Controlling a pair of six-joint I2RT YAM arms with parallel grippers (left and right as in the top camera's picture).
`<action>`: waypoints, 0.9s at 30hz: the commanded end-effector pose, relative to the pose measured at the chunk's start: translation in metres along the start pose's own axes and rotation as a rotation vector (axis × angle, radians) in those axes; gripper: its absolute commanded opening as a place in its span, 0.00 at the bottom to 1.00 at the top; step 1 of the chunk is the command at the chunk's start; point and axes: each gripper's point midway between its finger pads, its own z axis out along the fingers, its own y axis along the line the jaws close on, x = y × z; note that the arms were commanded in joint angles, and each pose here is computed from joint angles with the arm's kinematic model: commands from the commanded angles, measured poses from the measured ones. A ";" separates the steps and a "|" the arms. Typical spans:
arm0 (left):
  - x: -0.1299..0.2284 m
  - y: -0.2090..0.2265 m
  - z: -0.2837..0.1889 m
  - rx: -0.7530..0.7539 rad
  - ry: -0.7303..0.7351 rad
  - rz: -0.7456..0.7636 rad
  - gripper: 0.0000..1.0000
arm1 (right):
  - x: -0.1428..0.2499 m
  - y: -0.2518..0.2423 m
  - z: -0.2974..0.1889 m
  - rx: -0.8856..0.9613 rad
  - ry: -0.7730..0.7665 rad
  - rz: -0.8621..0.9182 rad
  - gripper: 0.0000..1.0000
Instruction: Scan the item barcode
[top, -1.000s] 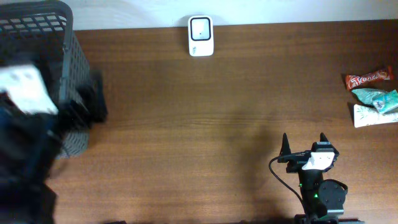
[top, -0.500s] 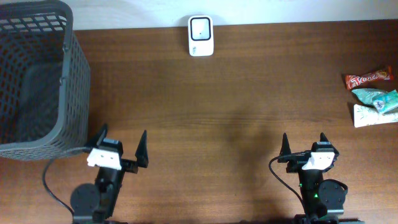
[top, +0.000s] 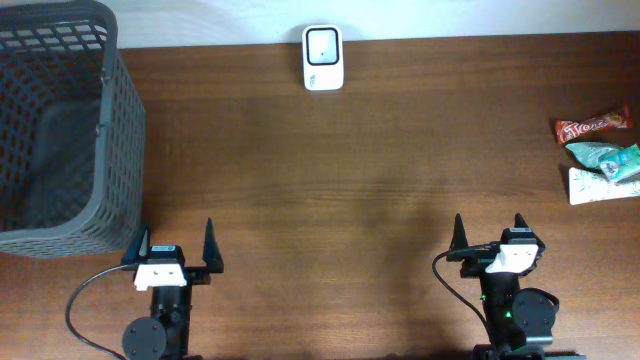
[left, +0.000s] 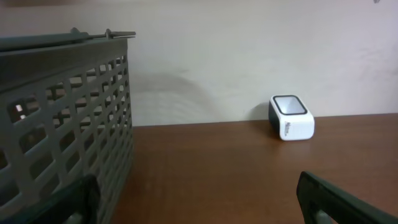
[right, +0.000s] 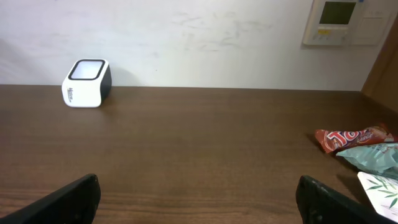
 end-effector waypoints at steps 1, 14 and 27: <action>0.020 0.004 -0.001 -0.022 0.073 0.028 0.99 | 0.003 -0.002 0.000 0.008 0.005 0.002 0.99; 0.038 0.003 -0.003 -0.037 0.145 -0.110 0.99 | 0.003 -0.002 0.000 0.008 0.005 0.002 0.99; 0.039 -0.009 -0.003 0.000 0.150 -0.048 0.99 | 0.003 -0.002 0.000 0.008 0.005 0.002 0.98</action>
